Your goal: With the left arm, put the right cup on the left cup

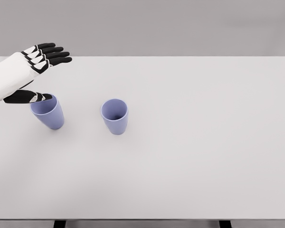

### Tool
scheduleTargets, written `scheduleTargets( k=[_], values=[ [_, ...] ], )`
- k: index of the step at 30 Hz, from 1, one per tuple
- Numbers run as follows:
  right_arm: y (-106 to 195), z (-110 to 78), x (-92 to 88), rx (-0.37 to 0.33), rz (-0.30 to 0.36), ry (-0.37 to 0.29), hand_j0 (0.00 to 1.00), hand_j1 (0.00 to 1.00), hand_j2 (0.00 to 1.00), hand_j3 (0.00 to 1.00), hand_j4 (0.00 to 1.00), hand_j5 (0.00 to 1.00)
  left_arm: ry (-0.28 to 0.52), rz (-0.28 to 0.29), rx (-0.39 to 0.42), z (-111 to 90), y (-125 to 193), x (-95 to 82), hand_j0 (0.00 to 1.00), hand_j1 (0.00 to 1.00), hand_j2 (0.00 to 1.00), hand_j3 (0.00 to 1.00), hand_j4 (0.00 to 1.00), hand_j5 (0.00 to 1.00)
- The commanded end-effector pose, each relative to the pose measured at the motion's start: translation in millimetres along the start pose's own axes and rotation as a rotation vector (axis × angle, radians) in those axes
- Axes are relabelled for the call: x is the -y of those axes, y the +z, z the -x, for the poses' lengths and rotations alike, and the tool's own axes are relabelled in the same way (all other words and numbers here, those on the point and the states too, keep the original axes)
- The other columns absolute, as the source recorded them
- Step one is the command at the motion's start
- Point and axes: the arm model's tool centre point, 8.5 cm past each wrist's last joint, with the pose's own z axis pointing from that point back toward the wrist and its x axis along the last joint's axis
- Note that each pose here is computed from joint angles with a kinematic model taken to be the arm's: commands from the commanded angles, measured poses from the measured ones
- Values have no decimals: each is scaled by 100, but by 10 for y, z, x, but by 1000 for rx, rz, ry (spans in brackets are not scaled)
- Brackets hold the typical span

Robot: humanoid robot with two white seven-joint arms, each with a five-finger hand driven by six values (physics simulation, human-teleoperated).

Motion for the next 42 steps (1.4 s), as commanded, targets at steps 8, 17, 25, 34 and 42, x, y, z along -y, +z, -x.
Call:
scheduleTargets(
  k=[8,17,25,34,42],
  values=[
    [2,26,-1,-8,-1,6,100,100,100,100,100,100,-2,3,-2,8,12,-25,100,100,100,100,100,100],
    [2,26,-1,-8,-1,6,100,100,100,100,100,100,-25,34,-7,31,63,-92,100,100,100,100,100,100],
    [2,26,0,-8,0,6,100,100,100,100,100,100,-62,193,150,-116,-379,-50,100,100,100,100,100,100],
    [2,26,0,-8,0,6,100,100,100,100,100,100,-95,340,284,-277,-769,-142,100,100,100,100,100,100],
    [2,26,-1,-8,-1,6,100,100,100,100,100,100,-70,374,342,-401,-964,-173,100,100,100,100,100,100]
  ],
)
